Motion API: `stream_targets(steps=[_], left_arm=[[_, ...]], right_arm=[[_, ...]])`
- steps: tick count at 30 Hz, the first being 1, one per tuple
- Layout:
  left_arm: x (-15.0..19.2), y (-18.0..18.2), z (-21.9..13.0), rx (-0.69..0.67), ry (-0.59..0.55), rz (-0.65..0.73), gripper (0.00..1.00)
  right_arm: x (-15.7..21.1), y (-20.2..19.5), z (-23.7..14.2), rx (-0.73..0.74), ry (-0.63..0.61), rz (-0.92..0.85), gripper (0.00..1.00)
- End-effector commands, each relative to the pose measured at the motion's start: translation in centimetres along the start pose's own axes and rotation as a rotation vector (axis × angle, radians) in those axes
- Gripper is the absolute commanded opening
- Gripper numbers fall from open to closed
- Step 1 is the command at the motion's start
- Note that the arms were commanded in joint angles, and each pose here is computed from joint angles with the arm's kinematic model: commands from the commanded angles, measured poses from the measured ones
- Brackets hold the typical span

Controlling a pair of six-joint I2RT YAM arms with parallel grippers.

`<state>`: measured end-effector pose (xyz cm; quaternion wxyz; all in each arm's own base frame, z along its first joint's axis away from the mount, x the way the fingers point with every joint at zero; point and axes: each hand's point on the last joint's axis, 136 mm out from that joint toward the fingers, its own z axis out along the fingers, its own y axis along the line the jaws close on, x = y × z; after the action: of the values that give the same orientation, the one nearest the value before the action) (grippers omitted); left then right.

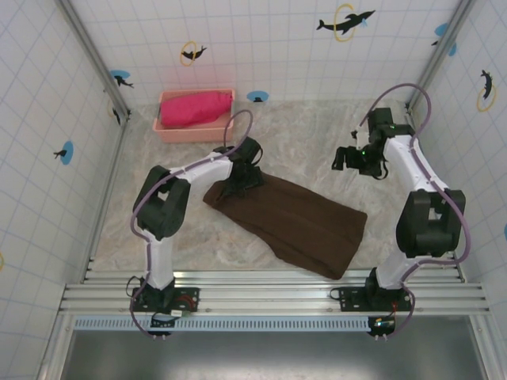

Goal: Roll up the long pants

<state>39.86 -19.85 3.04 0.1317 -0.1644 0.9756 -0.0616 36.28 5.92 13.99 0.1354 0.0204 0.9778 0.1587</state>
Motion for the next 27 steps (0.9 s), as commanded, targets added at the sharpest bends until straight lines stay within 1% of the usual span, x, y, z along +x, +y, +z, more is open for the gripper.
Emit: stream_targets(steps=[1, 3, 5, 6, 8, 9, 10, 12, 13, 15, 16, 18, 19, 21, 23, 25, 27], left_arm=[[-0.9, 1.4, 2.7, -0.113, 0.026, 0.015, 0.93], [-2.1, -0.6, 4.4, -0.080, 0.033, 0.022, 0.92], [-3.7, -3.6, 6.3, -0.026, 0.027, 0.028, 0.90], [-4.7, -5.6, 7.4, 0.013, 0.021, 0.041, 0.90], [-7.4, -11.1, 7.8, 0.152, -0.021, 0.104, 0.89], [-9.1, -14.1, 7.1, 0.232, -0.052, 0.126, 0.88], [-11.2, -17.1, 5.3, 0.337, -0.109, 0.138, 0.88], [-15.4, -21.7, -0.9, 0.548, -0.272, 0.133, 0.88], [-17.1, -22.8, -3.9, 0.627, -0.334, 0.109, 0.89], [-19.5, -22.9, -9.4, 0.739, -0.429, 0.064, 0.91], [-19.8, -22.5, -11.3, 0.764, -0.456, 0.062, 0.93], [-19.0, -21.3, -14.2, 0.790, -0.446, 0.100, 0.94], [-18.2, -20.9, -17.0, 0.813, -0.448, 0.129, 0.94], [-15.3, -19.0, -18.6, 0.791, -0.392, 0.168, 0.93], [-12.2, -16.1, -19.0, 0.752, -0.344, 0.166, 0.93], [-8.7, -12.3, -18.0, 0.687, -0.289, 0.137, 0.93], [-4.6, -8.7, -16.2, 0.635, -0.211, 0.104, 0.92]], right_arm=[[0.4, 0.6, -1.5, -0.011, -0.039, 0.000, 0.98], [0.6, 0.9, -1.8, -0.011, -0.041, -0.003, 0.98], [0.8, 0.9, -2.2, -0.005, -0.041, -0.004, 0.98], [0.9, 0.9, -2.4, -0.001, -0.041, -0.005, 0.97], [1.0, 0.9, -2.6, 0.004, -0.042, -0.008, 0.97], [1.1, 0.8, -2.6, 0.006, -0.041, -0.007, 0.97], [1.1, 0.7, -2.7, 0.007, -0.042, -0.009, 0.97], [1.5, 0.7, -2.6, 0.009, -0.035, -0.011, 0.97], [1.7, 0.6, -2.5, 0.008, -0.035, -0.013, 0.97], [2.1, 0.5, -2.4, 0.010, -0.032, -0.016, 0.97], [2.4, 0.4, -2.2, 0.011, -0.029, -0.014, 0.97], [2.9, 0.3, -1.8, 0.007, -0.022, -0.018, 0.97], [3.1, 0.3, -1.7, 0.002, -0.020, -0.018, 0.97], [3.9, 0.3, -1.1, -0.008, -0.002, -0.022, 0.97], [4.6, 0.3, -0.5, -0.008, 0.011, -0.026, 0.97], [5.2, 0.6, -0.1, -0.013, 0.017, -0.037, 0.97], [5.5, 1.2, 0.2, -0.018, 0.020, -0.051, 0.97]])
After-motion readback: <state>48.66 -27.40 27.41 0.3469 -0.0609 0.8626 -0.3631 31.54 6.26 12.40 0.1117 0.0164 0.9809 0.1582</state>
